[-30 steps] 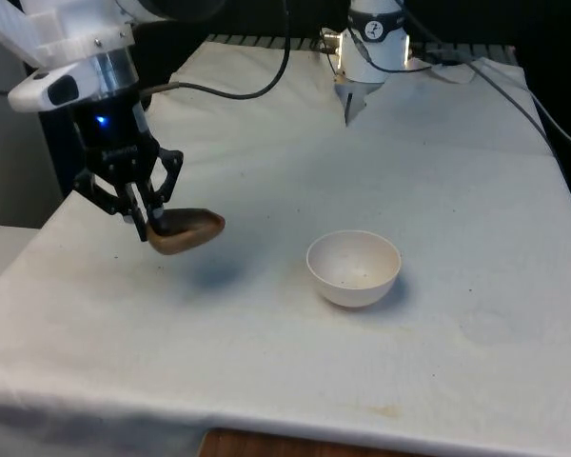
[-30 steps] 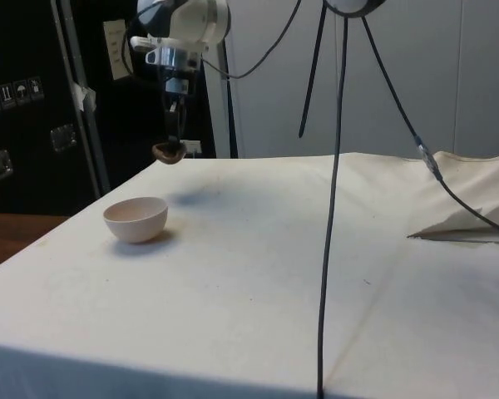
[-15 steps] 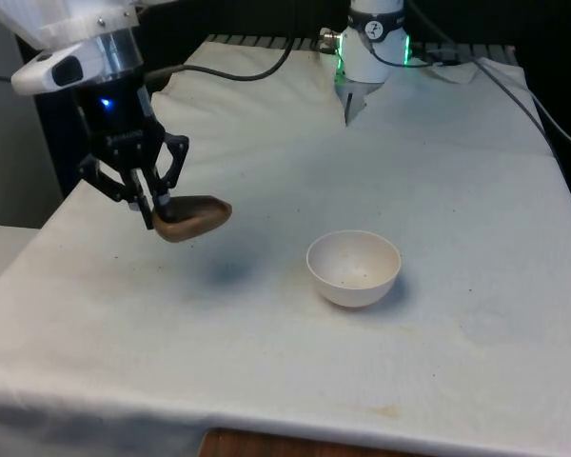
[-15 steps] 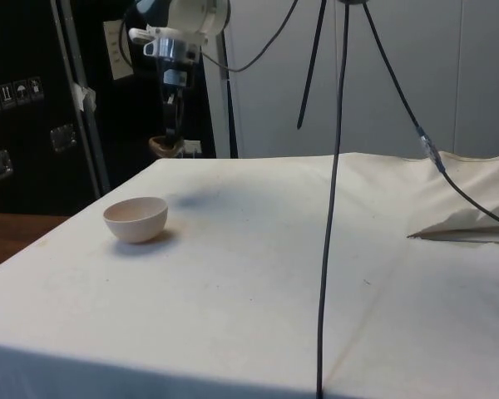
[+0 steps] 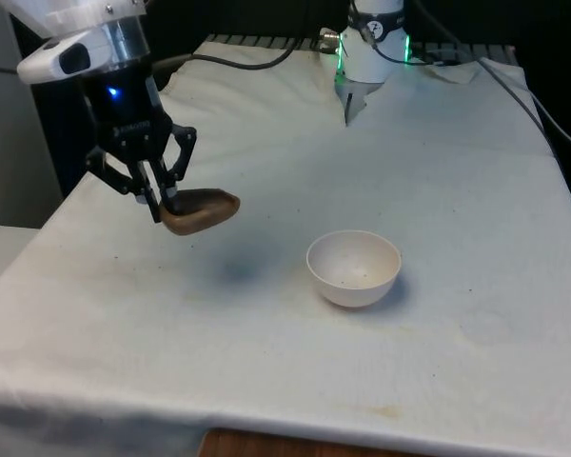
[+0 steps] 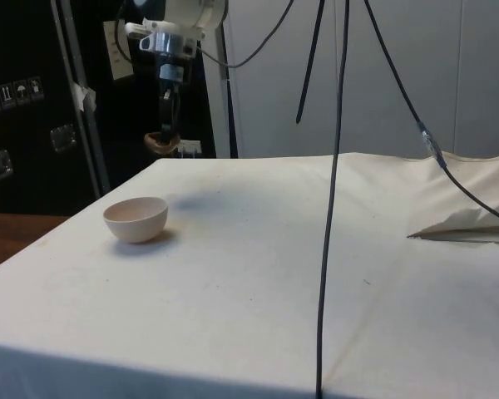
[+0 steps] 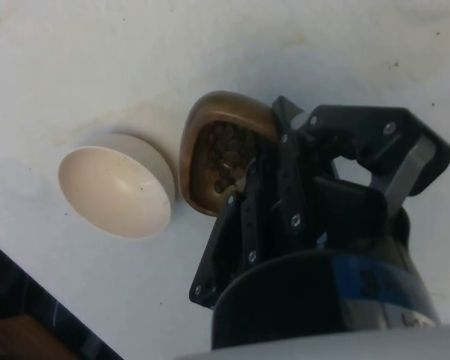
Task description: Pour the coffee beans from the cup into the bowl.
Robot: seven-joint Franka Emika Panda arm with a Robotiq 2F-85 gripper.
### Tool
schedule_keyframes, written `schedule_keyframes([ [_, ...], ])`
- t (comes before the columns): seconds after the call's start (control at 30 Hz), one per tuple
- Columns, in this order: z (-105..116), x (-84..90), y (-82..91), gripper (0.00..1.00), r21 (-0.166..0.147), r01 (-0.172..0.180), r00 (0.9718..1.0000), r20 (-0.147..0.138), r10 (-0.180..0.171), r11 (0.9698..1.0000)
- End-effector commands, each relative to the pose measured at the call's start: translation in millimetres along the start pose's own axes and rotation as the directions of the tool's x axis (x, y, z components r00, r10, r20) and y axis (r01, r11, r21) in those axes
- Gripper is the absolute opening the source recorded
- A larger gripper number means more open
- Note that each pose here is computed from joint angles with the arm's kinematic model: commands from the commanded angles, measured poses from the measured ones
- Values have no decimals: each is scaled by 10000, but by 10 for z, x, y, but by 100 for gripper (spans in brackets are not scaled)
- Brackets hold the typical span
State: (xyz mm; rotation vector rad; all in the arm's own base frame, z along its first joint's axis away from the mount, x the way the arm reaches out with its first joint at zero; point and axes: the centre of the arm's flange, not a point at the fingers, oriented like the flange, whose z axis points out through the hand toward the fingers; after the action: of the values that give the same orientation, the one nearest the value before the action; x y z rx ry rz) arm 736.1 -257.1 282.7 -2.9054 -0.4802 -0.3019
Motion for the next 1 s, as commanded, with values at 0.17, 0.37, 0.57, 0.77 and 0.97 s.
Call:
schedule_keyframes([
  [0.17,-126,-30,-32,1,-101,47,9999,-132,-49,9999],
  [0.37,-182,-5,-73,1,-107,88,9998,-180,-89,9999],
  [0.57,-230,22,-121,1,-104,125,9997,-229,-128,9999],
  [0.77,-260,61,-166,1,-103,180,9994,-285,-183,9998],
  [0.97,-207,116,-191,1,33,185,9996,-201,-184,9998],
])
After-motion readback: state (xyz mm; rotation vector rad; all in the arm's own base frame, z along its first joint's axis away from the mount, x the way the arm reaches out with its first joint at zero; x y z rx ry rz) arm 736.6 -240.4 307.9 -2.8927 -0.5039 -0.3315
